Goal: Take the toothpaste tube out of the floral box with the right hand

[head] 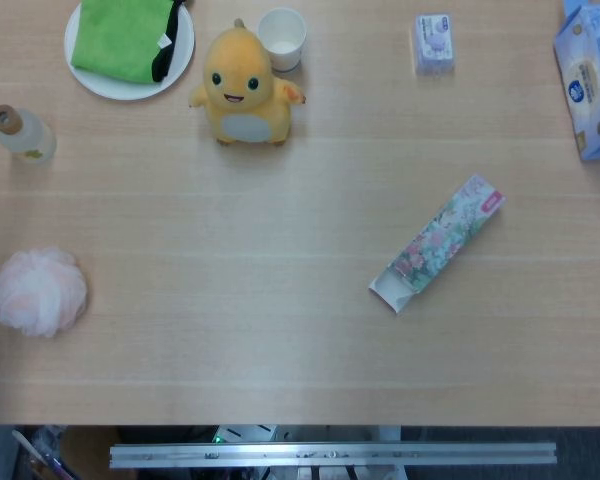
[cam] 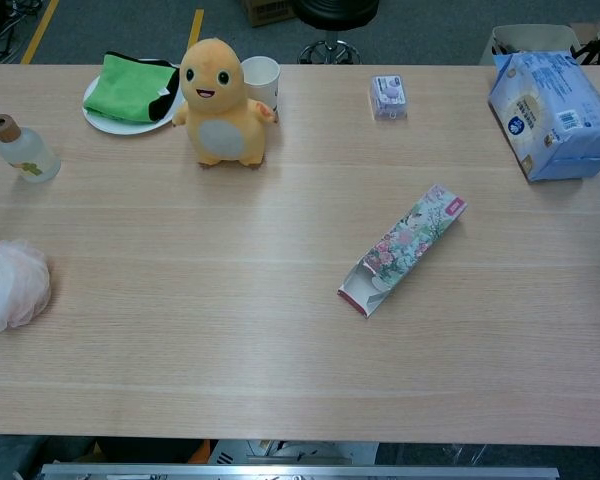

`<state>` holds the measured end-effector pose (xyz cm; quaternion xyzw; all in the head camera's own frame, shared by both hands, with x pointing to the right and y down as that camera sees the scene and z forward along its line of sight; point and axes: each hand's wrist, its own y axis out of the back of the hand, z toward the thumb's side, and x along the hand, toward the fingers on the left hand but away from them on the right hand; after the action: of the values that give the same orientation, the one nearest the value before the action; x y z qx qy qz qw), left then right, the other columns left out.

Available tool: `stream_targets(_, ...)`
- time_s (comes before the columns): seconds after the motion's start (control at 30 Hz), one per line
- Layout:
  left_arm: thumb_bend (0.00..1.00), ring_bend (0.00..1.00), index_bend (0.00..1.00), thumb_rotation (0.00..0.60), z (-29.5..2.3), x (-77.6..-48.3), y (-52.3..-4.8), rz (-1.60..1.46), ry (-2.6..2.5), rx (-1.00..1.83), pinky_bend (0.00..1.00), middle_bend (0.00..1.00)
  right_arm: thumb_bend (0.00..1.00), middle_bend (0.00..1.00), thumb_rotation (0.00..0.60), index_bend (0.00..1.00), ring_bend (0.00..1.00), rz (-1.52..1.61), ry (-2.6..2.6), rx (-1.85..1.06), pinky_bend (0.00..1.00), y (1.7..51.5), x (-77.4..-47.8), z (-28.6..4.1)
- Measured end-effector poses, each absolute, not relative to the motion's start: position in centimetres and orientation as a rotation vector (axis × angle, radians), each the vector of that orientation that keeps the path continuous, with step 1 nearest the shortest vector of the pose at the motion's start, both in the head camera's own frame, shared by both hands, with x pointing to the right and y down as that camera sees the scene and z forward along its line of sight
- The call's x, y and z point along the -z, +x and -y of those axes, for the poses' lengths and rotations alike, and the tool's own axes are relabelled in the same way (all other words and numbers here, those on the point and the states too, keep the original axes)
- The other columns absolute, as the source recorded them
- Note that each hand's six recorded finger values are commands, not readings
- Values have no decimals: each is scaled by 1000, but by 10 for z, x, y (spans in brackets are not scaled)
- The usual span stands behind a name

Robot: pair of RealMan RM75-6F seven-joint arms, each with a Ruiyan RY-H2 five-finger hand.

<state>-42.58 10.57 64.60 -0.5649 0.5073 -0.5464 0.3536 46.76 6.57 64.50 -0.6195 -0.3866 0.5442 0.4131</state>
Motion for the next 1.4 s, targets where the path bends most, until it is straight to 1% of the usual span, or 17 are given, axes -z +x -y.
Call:
stream_targets(0.17, 171, 169, 368, 600, -105, -647, -425, -1311, -1463, 1415, 278, 234, 0, 205, 600, 191, 123, 939, -1587, -1352, 222, 460, -651, -62)
stream_targets(0.27, 171, 170, 368, 600, -106, -649, -425, -1311, -1467, 1417, 278, 239, 0, 202, 600, 190, 114, 888, -1603, -1323, 213, 451, -656, -56)
stream_targets(0.57, 171, 174, 368, 600, -108, -654, -430, -1321, -1472, 1439, 278, 253, 0, 202, 600, 191, 112, 709, -1606, -1150, 218, 414, -673, -22)
stream_targets(0.7, 171, 177, 368, 600, -111, -655, -431, -1316, -1472, 1450, 278, 257, 0, 202, 600, 191, 112, 624, -1631, -1073, 231, 393, -685, -6)
stream_targets(0.9, 171, 177, 367, 600, -115, -654, -434, -1336, -1453, 1456, 278, 256, 0, 202, 600, 190, 112, 519, -1667, -998, 238, 369, -705, 8)
stream_targets(1.13, 171, 178, 364, 600, -116, -652, -433, -1333, -1418, 1437, 278, 255, 0, 202, 600, 191, 112, 414, -1708, -920, 238, 343, -726, 18)
stream_targets(1.4, 171, 178, 364, 600, -115, -652, -429, -1321, -1417, 1432, 278, 256, 0, 202, 600, 191, 112, 338, -1789, -827, 238, 317, -741, 12)
